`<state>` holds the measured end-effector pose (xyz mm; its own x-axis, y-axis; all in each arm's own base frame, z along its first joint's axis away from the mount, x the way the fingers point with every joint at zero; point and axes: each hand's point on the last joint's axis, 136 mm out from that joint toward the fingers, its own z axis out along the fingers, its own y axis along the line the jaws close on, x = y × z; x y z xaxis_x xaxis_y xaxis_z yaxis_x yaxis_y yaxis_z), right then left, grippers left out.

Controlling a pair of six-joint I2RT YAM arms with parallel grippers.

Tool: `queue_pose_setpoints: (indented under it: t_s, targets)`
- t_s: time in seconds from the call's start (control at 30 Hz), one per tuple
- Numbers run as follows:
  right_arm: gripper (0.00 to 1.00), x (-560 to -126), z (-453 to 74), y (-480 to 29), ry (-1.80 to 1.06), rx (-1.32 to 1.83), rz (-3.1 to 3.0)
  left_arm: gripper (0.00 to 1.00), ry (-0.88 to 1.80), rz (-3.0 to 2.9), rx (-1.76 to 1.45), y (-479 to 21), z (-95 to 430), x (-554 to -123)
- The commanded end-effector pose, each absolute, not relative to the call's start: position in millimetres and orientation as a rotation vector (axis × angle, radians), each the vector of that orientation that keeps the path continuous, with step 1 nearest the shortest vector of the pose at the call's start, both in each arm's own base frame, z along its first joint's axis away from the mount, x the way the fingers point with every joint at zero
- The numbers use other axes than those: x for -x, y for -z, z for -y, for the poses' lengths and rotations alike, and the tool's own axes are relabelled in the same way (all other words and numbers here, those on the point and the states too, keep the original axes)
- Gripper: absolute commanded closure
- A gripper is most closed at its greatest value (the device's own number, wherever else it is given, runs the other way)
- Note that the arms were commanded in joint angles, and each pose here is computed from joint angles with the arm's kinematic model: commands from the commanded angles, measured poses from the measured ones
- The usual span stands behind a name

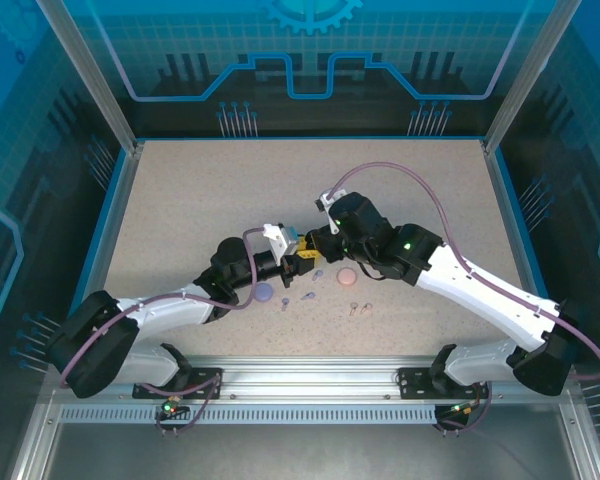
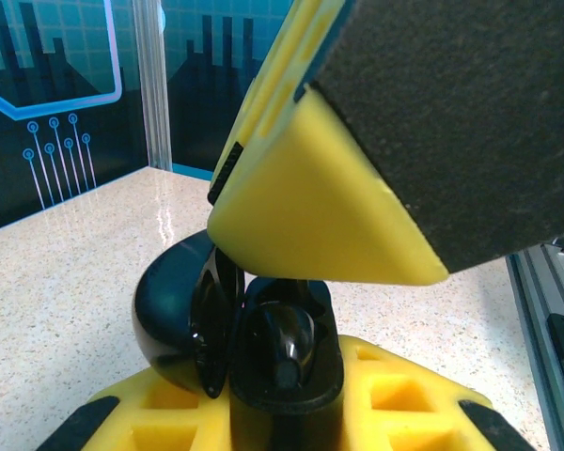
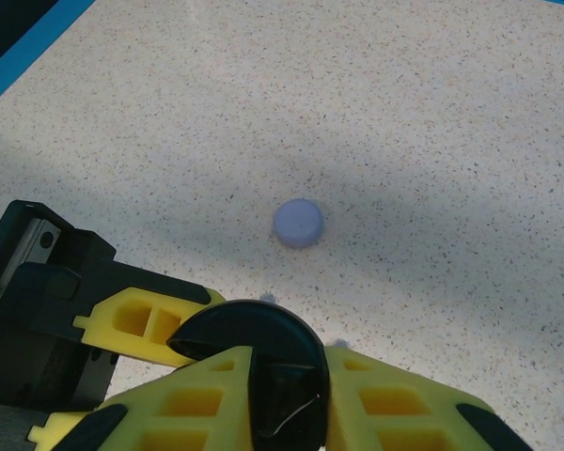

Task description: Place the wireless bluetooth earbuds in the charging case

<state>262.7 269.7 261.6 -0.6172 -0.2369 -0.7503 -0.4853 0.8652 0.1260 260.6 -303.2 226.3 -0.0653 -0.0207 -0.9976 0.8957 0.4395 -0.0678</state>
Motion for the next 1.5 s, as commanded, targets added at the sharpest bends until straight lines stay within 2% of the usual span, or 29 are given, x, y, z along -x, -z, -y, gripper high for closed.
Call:
queue_pose_setpoints:
  t_s: [0.0,0.1,0.4,0.7,0.9,1.17,1.47]
  targets:
    - [0.76,-255.3,-277.0,-251.4,-0.431,0.553,-2.279,0.93,0.924,-1.356,-0.818,-248.8,305.1,-258.4]
    - [0.74,-254.8,-277.0,-252.7,-0.435,0.553,-2.281,0.93,0.923,-1.356,-0.818,-248.8,304.8,-258.2]
    - [0.58,-253.0,-273.8,-271.9,-0.562,0.492,-2.260,0.93,0.925,-1.353,-0.817,-248.7,304.4,-257.8]
    - [0.40,-252.5,-248.8,-298.8,-0.728,0.432,-2.204,0.93,0.927,-1.332,-0.820,-252.3,302.6,-253.9]
    - [0.31,-251.5,-231.9,-299.7,-0.845,0.441,-2.200,0.93,0.944,-1.240,-0.864,-272.8,302.4,-240.5]
    - [0.23,-247.8,-240.7,-310.5,-0.992,0.483,-2.177,0.94,0.871,-1.103,-0.958,-292.6,300.9,-226.9]
    - [0.20,-247.0,-251.1,-324.0,-1.067,0.510,-2.134,0.96,0.840,-1.052,-0.993,-300.5,303.0,-224.7]
